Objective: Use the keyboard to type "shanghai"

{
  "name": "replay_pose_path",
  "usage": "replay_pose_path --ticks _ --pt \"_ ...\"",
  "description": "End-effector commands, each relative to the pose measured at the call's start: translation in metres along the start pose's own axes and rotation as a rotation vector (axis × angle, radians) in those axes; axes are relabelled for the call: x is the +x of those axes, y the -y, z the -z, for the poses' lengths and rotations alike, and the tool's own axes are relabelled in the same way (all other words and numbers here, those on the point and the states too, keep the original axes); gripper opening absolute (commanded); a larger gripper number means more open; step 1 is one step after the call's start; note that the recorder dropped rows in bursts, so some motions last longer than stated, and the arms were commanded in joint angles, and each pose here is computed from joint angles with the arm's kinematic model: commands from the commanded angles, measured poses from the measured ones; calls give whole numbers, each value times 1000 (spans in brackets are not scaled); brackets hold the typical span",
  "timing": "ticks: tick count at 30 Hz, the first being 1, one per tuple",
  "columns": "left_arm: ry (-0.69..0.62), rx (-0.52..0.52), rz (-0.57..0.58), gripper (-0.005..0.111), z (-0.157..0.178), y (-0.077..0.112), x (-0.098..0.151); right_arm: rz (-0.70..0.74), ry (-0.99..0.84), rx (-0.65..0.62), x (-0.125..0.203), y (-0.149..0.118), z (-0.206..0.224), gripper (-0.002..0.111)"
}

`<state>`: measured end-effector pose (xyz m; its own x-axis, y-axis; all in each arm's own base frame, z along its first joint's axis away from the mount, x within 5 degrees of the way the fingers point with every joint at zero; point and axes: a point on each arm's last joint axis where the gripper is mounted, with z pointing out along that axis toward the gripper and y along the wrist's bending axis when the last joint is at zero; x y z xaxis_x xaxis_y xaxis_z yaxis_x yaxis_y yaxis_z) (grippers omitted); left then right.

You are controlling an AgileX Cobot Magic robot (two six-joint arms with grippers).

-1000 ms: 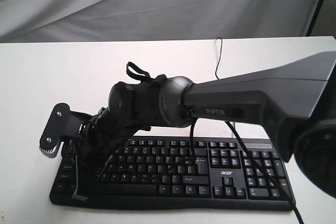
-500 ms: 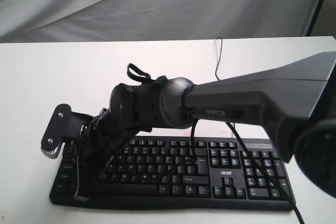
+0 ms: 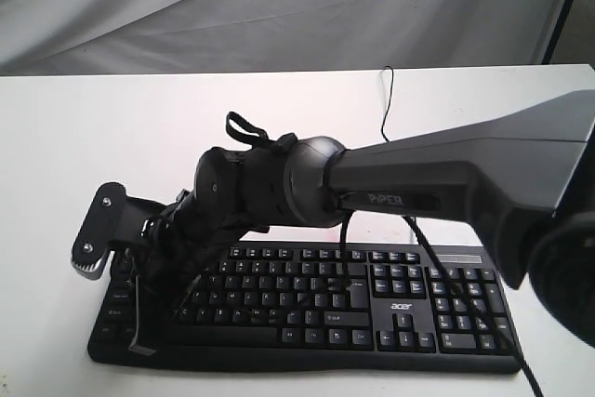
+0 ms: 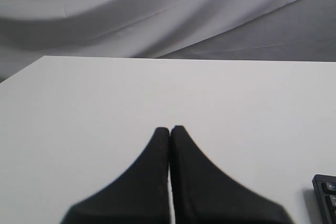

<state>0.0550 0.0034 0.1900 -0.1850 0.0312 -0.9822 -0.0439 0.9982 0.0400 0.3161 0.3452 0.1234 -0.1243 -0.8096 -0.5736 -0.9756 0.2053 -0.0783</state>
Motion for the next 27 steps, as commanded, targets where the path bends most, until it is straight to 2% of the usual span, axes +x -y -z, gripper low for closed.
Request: replay_pose_path --ticks 1,10,19,27 --pt "6 4 1 1 0 0 1 47 43 33 -17 2 30 0" --pt "6 4 1 1 0 0 1 119 47 58 -23 -5 68 0" --pt "6 4 1 1 0 0 1 63 52 87 18 -3 115 0" --pt "6 4 1 1 0 0 1 19 137 -39 40 -9 136 0"
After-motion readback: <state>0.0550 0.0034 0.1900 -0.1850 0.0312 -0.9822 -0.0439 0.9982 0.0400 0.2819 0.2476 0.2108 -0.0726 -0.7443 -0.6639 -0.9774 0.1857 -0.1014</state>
